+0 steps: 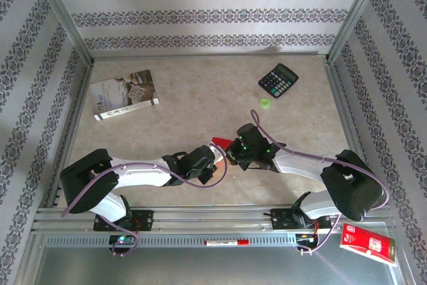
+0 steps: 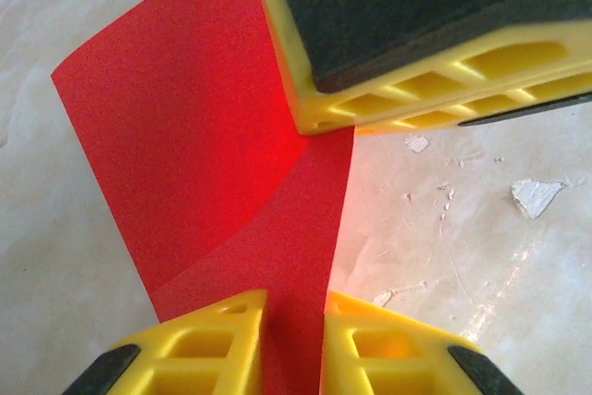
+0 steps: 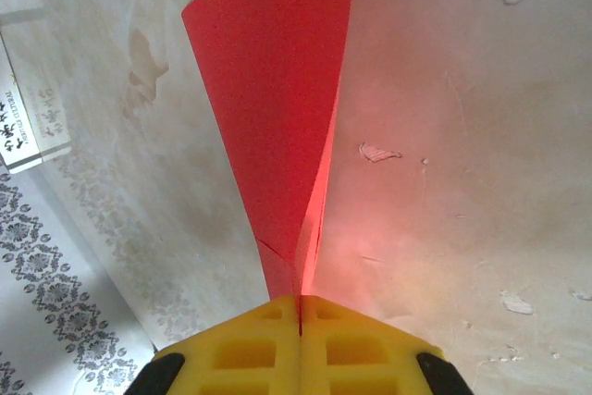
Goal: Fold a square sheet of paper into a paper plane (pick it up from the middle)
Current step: Fold the wing for the fifth time at the center of the table.
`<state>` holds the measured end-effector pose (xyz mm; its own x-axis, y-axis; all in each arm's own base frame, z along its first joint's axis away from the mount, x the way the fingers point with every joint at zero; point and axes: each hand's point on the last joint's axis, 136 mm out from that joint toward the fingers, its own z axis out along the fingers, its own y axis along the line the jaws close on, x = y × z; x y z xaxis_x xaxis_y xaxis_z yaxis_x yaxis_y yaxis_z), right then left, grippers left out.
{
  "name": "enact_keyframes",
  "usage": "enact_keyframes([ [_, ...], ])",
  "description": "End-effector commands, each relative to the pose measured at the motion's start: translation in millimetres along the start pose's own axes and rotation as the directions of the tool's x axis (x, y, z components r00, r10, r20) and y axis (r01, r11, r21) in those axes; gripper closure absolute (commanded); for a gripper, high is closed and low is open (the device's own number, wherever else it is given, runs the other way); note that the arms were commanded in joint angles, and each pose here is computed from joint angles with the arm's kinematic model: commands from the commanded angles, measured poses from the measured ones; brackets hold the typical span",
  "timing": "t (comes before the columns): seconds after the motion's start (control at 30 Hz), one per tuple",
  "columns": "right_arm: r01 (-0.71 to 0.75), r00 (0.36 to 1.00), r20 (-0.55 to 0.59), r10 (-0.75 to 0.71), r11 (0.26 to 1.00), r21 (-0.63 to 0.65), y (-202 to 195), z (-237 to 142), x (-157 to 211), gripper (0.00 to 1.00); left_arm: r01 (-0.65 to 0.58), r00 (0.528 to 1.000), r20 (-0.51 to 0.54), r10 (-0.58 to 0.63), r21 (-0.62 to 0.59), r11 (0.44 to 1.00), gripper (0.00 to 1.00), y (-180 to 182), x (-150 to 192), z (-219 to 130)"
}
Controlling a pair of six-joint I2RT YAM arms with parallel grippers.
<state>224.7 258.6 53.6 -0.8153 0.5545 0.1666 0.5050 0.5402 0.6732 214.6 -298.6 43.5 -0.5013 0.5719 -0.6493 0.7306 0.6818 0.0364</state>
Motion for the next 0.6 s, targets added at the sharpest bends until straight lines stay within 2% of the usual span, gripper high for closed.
enact_keyframes([
  [0.0,0.010,1.000,-0.019,-0.010,1.000,-0.002,1.6,3.7,6.1,1.00,-0.021,1.000,0.011,0.021,-0.004,1.000,0.83,-3.6,-9.2,-0.9],
  [0.3,0.013,1.000,-0.022,-0.013,1.000,-0.003,1.6,5.6,5.6,1.00,0.005,1.000,0.001,-0.005,0.004,1.000,0.92,-5.3,-5.2,3.6],
  [0.5,0.014,1.000,-0.005,-0.015,1.000,-0.021,2.2,-2.5,-2.5,0.85,0.081,0.996,0.026,-0.081,0.001,0.997,1.00,-3.3,-4.2,3.2],
  [0.57,0.021,1.000,0.010,-0.021,0.999,-0.033,3.5,-10.0,-8.0,0.80,0.124,0.992,0.038,-0.124,0.008,0.992,1.00,-3.6,-4.2,2.3],
])
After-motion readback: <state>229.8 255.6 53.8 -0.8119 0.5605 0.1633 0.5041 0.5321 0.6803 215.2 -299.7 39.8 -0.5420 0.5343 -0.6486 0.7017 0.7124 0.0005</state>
